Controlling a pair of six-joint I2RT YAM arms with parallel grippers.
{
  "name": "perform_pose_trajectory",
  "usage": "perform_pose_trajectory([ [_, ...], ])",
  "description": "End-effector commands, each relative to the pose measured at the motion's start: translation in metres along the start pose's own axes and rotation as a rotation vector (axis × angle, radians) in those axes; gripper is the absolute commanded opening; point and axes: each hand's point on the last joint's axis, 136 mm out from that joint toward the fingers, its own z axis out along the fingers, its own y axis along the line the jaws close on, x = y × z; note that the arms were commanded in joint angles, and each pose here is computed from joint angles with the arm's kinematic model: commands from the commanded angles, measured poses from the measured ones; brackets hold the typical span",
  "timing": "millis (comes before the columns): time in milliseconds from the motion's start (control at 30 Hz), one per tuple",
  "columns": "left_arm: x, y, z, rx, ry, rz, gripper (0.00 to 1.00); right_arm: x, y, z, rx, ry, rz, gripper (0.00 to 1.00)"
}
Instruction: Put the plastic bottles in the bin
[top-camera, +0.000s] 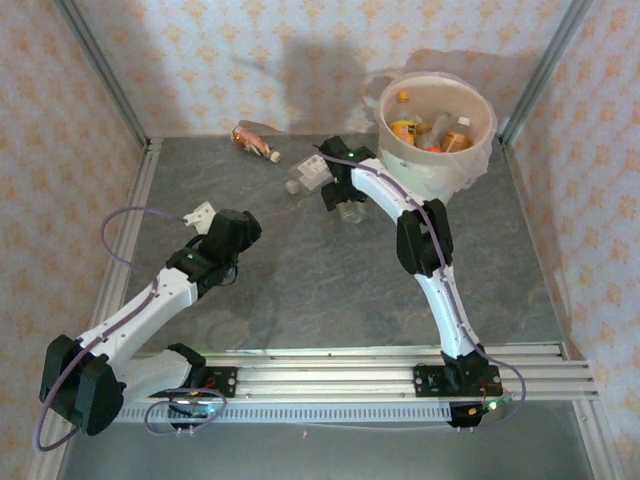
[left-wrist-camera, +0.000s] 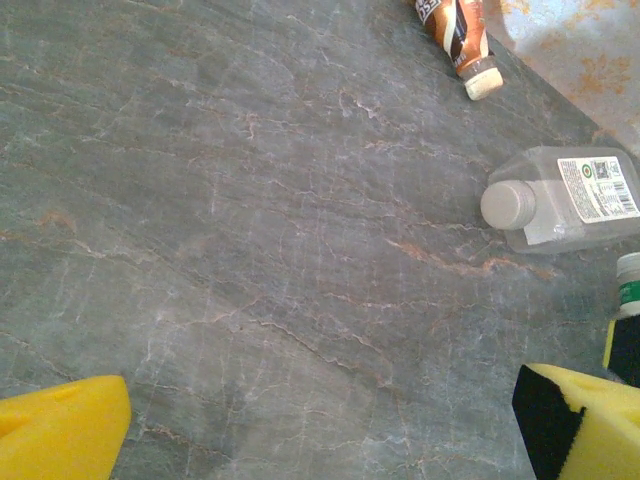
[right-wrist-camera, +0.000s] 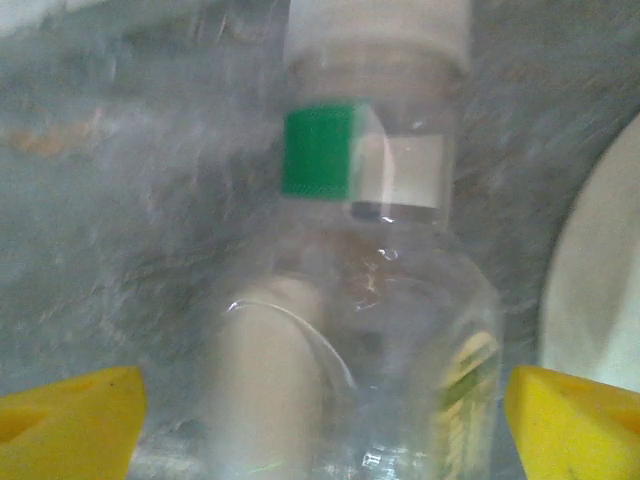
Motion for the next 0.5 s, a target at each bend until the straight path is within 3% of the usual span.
perform_pose_trajectory([
  [0, -0.003, 0.015, 0.000, -0.049, -0.030, -0.003, 1.00, 0.010, 0.004, -0.016, -0.035, 0.005, 0.065, 0.93],
  [100, -0.002, 0.015, 0.000, -0.047, -0.024, 0.000, 1.00, 0.018, -0.012, -0.004, 0.064, 0.020, 0.067, 0.93],
  [200, 0.000, 0.017, 0.000, -0.050, -0.021, 0.004, 1.00, 0.032, -0.008, 0.007, 0.053, 0.065, 0.063, 0.89],
  [467, 0.000, 0.021, -0.002, -0.049, -0.031, 0.000, 1.00, 0.026, -0.004, -0.007, 0.009, -0.005, 0.095, 0.64],
])
